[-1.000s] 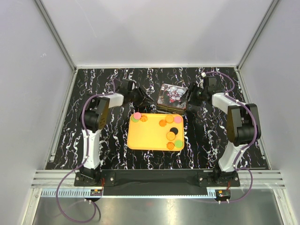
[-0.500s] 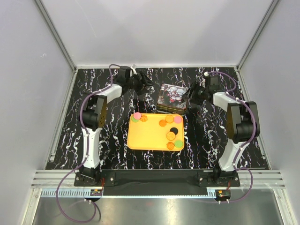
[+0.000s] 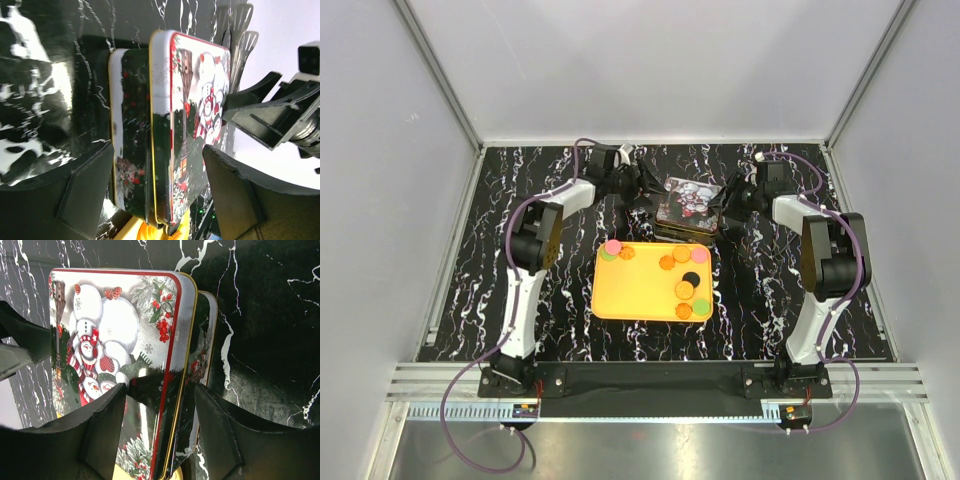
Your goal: Pack the cookies
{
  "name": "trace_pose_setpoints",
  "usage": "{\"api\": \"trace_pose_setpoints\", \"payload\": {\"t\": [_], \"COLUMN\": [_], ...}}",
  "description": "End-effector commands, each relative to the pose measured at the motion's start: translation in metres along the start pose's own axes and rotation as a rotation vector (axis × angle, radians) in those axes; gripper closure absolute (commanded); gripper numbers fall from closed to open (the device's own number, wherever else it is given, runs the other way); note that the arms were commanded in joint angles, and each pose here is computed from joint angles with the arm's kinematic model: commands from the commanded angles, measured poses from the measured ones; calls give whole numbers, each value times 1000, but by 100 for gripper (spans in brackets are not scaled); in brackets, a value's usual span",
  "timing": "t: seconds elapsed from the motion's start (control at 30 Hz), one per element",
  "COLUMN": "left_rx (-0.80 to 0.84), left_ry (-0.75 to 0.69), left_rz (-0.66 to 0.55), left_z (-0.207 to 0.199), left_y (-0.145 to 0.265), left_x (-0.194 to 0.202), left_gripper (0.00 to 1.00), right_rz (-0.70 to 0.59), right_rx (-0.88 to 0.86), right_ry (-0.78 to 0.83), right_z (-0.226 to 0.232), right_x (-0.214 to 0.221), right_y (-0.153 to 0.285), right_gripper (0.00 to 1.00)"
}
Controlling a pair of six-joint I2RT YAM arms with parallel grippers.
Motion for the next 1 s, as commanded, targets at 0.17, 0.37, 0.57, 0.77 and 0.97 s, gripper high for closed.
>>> {"api": "trace_pose_setpoints", "payload": {"t": [0.17, 0.37, 0.57, 0.77, 0.97], "left_rx": [47, 18, 8, 3, 7], "left_ry": [-91, -107, -118, -142, -157], "left_rz": [25, 29, 19, 15, 18], "left_z": [-35, -38, -38, -43, -48], "left_y": [-3, 1, 6, 11, 16], "left_x": [0, 5, 11, 11, 10], "left_gripper": [27, 34, 38, 42, 46], "right_rz": [-46, -53, -71, -81, -79], "right_rx": [-35, -22, -18, -16, -20], "right_ry": [29, 45, 62, 67, 74], "right_z": [13, 14, 17, 19, 22], "right_x": [-18, -18, -18, -18, -16], "right_y": [0, 7, 16, 21, 24], "right_gripper": [44, 52, 54, 55, 55]}}
Point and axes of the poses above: each gripper's point midway between its finger pads, its own y axis back along the fingers, its own z axis along the line the jaws close on, x = y × z, the point moved 2 cm from there along y, back along the fingers, and after that the axes turned 7 degrees about -y, right-handed, at the moved point
